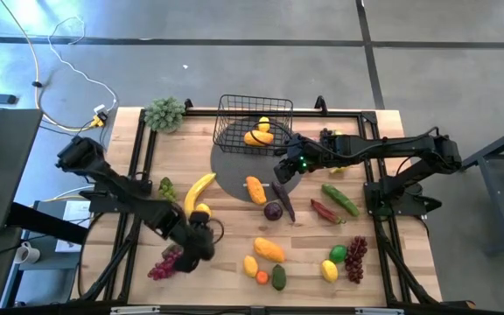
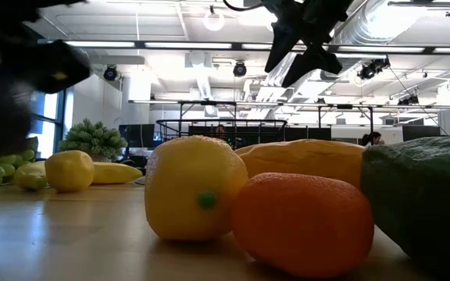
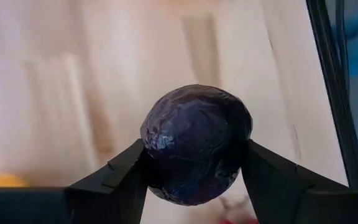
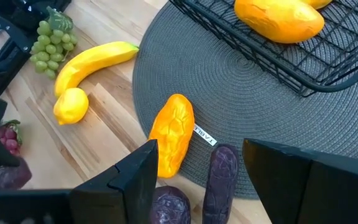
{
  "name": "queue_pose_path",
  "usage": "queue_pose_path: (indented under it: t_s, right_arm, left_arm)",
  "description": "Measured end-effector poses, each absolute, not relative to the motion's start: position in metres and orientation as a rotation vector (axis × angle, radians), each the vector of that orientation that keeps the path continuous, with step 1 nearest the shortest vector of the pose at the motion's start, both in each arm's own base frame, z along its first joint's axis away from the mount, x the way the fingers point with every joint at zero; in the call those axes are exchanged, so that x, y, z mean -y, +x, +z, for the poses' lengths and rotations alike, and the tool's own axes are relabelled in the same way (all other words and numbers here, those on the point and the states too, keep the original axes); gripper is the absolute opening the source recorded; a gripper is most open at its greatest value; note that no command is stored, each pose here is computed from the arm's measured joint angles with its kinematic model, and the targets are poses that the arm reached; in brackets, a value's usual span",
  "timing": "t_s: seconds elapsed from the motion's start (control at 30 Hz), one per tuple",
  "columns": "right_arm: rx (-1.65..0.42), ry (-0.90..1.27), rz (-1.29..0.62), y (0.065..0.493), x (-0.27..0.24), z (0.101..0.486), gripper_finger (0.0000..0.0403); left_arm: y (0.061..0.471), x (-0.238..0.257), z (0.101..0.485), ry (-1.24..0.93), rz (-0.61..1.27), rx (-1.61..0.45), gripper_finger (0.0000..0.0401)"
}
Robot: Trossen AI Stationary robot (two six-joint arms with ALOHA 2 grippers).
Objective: Build produce basket
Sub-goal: Put the plum into the black wire basket
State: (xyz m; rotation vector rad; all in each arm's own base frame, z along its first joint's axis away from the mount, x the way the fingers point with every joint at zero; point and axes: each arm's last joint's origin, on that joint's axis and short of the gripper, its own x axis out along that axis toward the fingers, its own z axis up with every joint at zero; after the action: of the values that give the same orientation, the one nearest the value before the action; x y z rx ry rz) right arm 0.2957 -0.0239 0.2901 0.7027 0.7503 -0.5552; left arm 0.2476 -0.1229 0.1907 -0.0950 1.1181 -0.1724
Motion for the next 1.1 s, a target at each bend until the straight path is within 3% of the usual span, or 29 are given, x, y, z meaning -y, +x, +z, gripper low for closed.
queue_pose_path:
  t_s: [0.63, 1.1]
  right_arm:
    - [-0.703, 0.674, -0.606, 0.297, 0.026, 0.292, 0.0215]
    - [-0.661, 0.592, -0.585, 0.300, 0.034, 0.295, 0.0215]
  left_arm:
    - [0.246, 0.004, 0.254, -0.109, 0.244, -0.793, 0.0209]
    - [0.242, -0.059, 0.277, -0.126, 0.461, -0.581, 0.0209]
